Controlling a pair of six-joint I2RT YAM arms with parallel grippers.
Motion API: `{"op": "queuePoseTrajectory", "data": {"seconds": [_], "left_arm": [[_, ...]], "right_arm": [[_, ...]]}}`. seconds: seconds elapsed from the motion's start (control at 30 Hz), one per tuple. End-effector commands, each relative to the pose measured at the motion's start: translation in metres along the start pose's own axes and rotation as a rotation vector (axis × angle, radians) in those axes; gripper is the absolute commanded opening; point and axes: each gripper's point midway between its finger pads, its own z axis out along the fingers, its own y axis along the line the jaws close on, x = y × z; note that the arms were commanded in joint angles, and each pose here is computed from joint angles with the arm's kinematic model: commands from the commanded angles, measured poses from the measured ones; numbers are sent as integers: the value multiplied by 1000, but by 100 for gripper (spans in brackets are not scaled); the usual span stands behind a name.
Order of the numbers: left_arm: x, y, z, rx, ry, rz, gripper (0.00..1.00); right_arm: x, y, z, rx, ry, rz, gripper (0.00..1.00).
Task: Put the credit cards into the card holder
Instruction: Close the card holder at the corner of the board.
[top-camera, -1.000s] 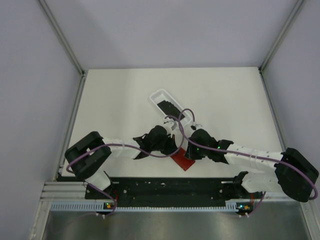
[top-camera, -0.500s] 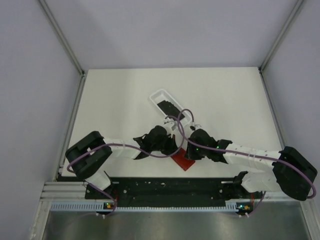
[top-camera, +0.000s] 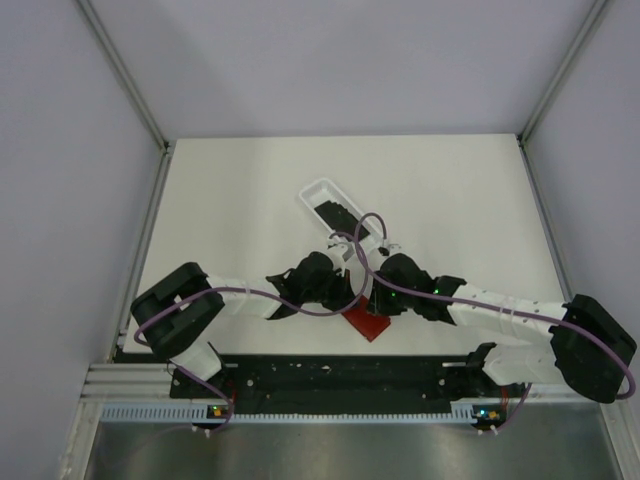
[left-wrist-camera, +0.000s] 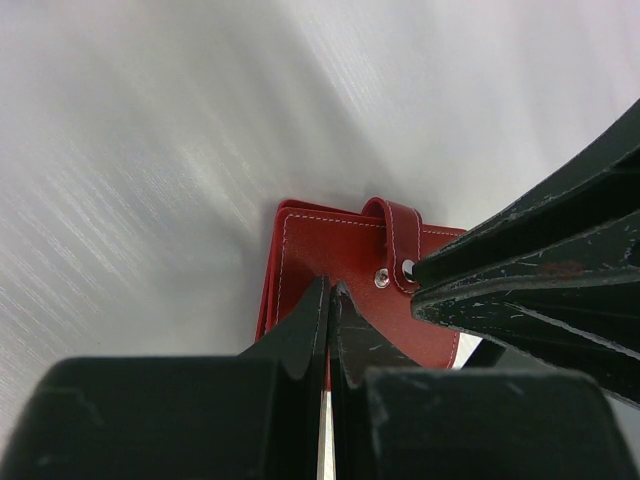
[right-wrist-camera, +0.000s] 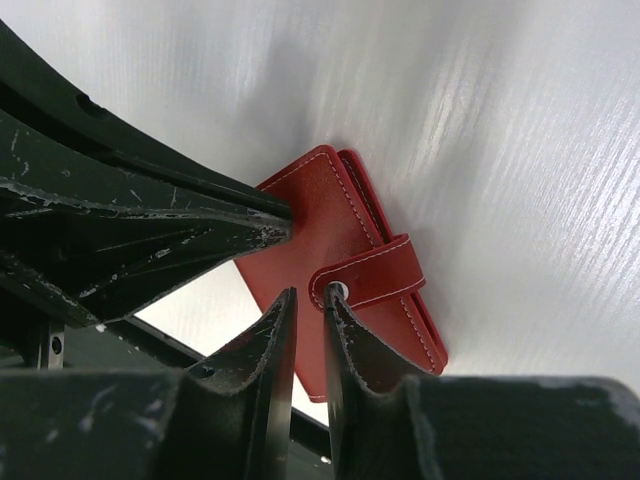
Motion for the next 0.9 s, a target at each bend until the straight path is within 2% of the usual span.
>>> {"op": "queuePoseTrajectory", "data": {"seconds": [0.0, 0.37, 0.57, 0.87], "left_arm": [[-2, -5, 1, 27, -18, 4, 0], [-2, -5, 2, 30, -16, 2, 0], [-3, -6, 1, 32, -17, 3, 0], [-4, -7, 2, 32, -15, 4, 0]], "right_arm": [[-22, 12, -4, -22, -58, -10, 17], [-19, 7, -2, -2, -56, -11, 17], [-29, 5, -14, 0, -115, -1, 17], [-21, -2, -10, 19, -79, -4, 17]]}}
